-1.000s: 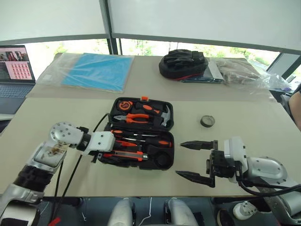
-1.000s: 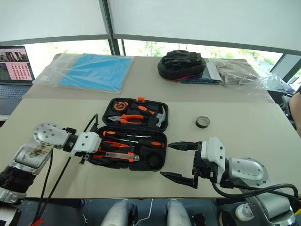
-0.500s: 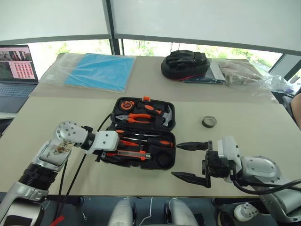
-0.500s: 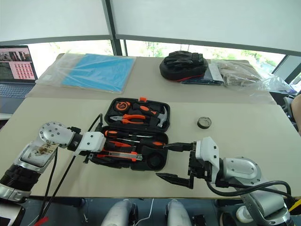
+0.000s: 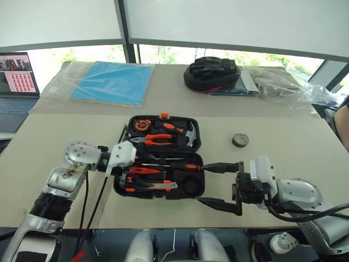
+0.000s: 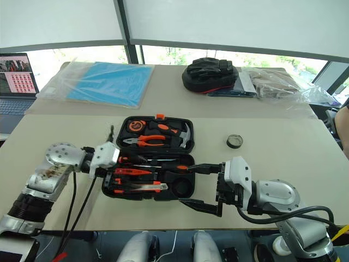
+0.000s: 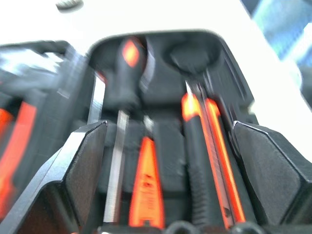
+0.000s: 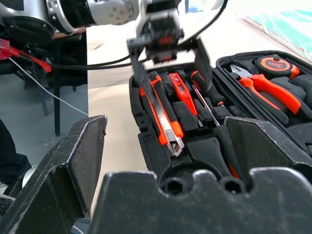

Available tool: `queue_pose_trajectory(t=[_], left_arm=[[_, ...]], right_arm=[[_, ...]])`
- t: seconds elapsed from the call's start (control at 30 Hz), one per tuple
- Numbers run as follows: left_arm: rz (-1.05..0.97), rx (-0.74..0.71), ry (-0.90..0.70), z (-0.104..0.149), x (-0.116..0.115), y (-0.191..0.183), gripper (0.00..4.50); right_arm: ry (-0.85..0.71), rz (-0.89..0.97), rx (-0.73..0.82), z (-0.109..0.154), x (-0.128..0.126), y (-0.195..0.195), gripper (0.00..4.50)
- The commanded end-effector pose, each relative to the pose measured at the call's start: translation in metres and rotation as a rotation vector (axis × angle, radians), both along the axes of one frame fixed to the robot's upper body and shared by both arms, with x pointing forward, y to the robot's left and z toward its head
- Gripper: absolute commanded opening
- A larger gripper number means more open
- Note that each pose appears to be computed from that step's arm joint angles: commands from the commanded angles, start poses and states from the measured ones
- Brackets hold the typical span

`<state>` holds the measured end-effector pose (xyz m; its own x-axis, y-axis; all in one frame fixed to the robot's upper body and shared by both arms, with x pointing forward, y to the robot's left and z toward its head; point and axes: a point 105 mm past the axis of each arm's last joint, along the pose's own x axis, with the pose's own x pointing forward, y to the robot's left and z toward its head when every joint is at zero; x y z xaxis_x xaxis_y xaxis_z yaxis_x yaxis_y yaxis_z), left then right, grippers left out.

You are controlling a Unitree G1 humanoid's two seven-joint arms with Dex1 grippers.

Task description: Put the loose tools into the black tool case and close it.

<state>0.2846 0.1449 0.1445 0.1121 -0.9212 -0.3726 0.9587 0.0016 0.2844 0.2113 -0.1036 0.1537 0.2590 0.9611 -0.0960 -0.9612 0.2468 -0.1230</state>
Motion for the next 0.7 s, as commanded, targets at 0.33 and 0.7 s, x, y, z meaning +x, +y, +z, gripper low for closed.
queue_pose_trajectory(t=[0.33, 0.7], left_arm=[[-0.066, 0.013, -0.032, -0.033, -0.020, 0.012, 0.13], [0.003, 0.102, -0.009, -0.068, -0.017, 0.005, 0.13]], right_arm=[[-0.023, -0.026, 0.041, -0.005, 0.003, -0.007, 4.50], [-0.023, -0.021, 0.046, -0.006, 0.000, -0.005, 4.50]])
